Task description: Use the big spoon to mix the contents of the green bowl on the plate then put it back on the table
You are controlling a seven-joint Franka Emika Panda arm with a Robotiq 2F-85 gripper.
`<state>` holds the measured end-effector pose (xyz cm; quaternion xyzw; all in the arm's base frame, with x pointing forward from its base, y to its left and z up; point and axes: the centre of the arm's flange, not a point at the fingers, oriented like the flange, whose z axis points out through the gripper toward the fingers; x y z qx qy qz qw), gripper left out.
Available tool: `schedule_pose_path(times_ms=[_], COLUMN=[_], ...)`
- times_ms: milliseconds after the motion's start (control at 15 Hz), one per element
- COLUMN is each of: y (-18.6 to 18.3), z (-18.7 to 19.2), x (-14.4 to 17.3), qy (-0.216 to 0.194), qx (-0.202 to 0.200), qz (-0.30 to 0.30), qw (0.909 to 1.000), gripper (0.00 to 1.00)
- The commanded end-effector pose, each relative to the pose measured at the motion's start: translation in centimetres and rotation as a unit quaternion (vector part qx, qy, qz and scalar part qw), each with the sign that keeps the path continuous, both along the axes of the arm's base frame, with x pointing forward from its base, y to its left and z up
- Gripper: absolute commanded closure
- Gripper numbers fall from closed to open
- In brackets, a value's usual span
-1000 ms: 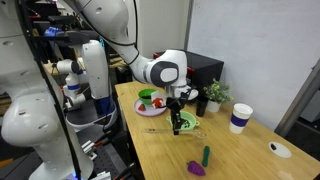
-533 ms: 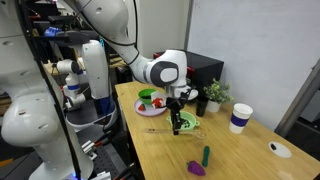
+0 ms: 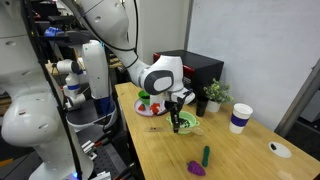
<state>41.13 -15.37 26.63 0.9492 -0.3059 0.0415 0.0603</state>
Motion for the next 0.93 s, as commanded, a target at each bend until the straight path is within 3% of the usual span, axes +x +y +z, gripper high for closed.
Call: schedule_pose_path(times_ms=[0, 467, 867], y=[0.0, -2.0, -2.8], z=[-2.3, -3.3, -6.1], x=[-1.0, -1.8, -2.5], qy=[-0.035, -0.060, -0.052], qx=[0.028, 0.036, 0.040], qz=[0.003, -0.010, -0.023], qw=[0.9990, 0.9975, 0.9976], gripper=[0.94, 0.94, 0.94])
